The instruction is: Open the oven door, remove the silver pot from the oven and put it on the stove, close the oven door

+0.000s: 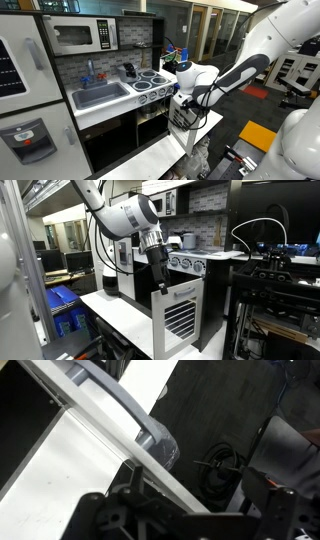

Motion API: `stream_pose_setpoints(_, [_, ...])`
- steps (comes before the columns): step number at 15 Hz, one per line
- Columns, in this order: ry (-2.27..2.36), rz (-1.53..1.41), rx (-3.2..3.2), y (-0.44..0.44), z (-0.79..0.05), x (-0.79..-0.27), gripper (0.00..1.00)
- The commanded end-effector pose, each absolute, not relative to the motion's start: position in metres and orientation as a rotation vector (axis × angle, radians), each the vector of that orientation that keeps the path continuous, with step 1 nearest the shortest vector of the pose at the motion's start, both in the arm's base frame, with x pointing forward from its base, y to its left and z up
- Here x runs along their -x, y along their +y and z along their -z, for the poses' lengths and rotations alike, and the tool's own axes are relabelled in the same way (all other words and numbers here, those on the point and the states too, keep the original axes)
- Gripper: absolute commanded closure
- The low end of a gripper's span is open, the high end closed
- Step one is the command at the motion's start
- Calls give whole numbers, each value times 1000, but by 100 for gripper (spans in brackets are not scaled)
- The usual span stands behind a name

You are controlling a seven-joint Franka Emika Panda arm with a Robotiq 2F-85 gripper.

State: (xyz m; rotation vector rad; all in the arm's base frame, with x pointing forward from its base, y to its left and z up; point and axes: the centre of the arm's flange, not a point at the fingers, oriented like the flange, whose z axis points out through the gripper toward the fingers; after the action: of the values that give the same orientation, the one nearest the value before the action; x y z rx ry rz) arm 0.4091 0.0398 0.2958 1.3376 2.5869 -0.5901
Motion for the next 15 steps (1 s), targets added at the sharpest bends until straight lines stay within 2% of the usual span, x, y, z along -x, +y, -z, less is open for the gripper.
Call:
stream_pose_setpoints(1, [2593, 634, -1273, 22, -304, -400, 0])
stream_pose_setpoints(6, [2553, 590, -1291, 19, -311, -406, 0])
stream_pose_setpoints(15, [2373, -61, -1490, 86, -355, -434, 0])
